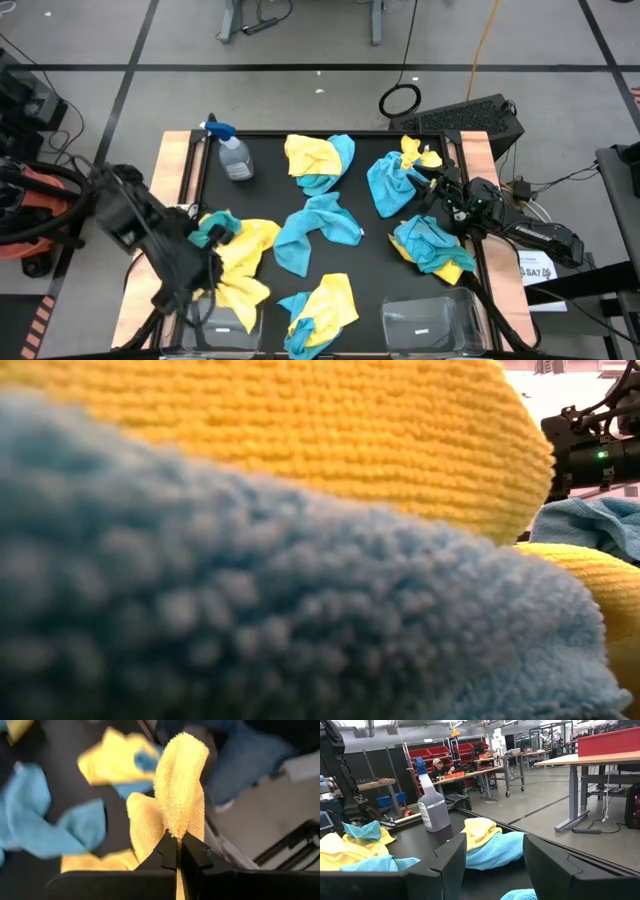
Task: Sort microfiber towel by color & place in baskets
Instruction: Put the yellow towel into the left transparent bin
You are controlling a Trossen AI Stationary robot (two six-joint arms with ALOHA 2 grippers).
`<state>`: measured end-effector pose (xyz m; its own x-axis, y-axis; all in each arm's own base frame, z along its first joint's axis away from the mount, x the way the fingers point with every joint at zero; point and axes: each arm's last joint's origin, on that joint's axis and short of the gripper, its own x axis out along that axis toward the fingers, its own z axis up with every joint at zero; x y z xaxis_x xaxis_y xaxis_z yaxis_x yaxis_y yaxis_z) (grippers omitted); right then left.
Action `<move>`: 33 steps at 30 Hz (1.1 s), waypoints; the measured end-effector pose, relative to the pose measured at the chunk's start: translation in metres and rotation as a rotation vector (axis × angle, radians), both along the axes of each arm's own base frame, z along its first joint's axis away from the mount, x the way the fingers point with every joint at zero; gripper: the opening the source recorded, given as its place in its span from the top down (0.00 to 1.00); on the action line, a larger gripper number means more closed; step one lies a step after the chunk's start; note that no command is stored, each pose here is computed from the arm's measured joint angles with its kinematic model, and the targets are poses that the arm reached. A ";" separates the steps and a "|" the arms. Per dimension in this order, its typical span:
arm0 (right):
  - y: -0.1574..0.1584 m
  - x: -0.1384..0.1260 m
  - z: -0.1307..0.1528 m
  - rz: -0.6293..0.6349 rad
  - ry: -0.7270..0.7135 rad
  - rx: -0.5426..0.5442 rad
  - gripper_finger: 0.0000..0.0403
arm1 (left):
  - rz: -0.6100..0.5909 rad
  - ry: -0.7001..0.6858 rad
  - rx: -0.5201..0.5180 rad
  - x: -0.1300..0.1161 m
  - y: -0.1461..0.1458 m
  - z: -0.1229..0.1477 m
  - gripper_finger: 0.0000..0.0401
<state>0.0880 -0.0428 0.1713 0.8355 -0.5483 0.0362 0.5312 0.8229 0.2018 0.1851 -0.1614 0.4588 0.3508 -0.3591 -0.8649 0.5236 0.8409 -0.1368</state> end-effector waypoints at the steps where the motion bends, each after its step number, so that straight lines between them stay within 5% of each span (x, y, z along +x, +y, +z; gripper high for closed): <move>1: 0.000 0.000 0.000 0.000 0.000 0.000 0.54 | 0.005 0.035 0.016 0.000 -0.004 -0.008 1.00; 11: 0.000 0.000 0.000 0.000 0.000 0.000 0.54 | -0.013 0.252 0.181 -0.003 -0.037 -0.090 1.00; 23: 0.000 0.000 0.000 0.000 0.000 0.000 0.54 | -0.011 0.279 0.193 0.006 -0.051 -0.184 0.99; 33: 0.000 0.000 0.000 0.000 0.000 0.000 0.54 | 0.224 0.321 0.161 0.009 -0.047 -0.200 0.75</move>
<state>0.0879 -0.0428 0.1713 0.8355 -0.5483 0.0364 0.5312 0.8229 0.2018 0.1944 -0.2085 0.2587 0.1085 -0.1555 -0.9819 0.2778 0.9531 -0.1202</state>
